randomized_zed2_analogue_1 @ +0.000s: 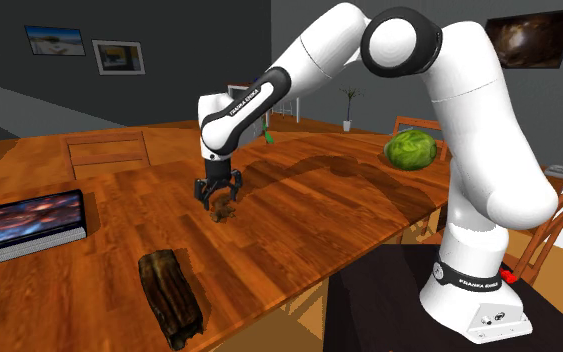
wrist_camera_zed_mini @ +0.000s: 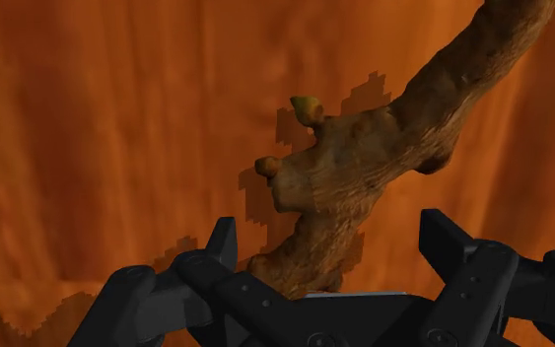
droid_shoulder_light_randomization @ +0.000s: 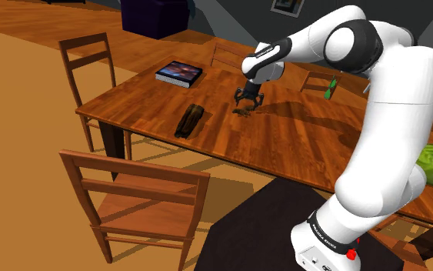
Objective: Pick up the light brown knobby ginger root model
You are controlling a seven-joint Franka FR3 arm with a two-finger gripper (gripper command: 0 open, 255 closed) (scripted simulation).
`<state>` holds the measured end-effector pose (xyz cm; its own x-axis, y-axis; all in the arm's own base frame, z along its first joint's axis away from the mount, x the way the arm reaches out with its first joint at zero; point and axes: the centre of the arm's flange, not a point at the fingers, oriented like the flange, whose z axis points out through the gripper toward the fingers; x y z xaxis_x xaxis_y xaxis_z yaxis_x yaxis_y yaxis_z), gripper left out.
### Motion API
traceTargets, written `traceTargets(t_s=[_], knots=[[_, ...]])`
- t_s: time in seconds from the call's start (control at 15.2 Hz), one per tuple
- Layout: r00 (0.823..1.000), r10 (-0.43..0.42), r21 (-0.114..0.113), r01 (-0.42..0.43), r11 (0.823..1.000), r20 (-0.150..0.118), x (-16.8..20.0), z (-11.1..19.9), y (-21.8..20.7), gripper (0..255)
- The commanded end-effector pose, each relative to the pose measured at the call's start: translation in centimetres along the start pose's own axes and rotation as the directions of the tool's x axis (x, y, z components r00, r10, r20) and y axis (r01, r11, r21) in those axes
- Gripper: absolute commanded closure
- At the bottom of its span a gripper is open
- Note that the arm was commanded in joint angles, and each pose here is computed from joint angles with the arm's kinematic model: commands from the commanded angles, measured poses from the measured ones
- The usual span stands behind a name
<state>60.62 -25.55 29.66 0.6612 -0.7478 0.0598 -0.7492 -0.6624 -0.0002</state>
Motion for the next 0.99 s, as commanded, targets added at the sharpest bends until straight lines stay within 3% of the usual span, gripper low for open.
traceTargets(t_s=[0.0, 0.07, 0.66, 0.92], knots=[[1.000, 0.000, 0.000, 0.000, 1.000, -0.001, 0.0, 0.4, 0.0, 0], [1.000, 0.000, 0.000, 0.000, 1.000, -0.001, 0.0, 0.5, -0.1, 255], [1.000, 0.000, 0.000, 0.000, 1.000, -0.001, 0.0, 0.4, 0.0, 255], [1.000, 0.000, 0.000, 0.000, 1.000, -0.001, 0.2, -1.7, 0.0, 255]])
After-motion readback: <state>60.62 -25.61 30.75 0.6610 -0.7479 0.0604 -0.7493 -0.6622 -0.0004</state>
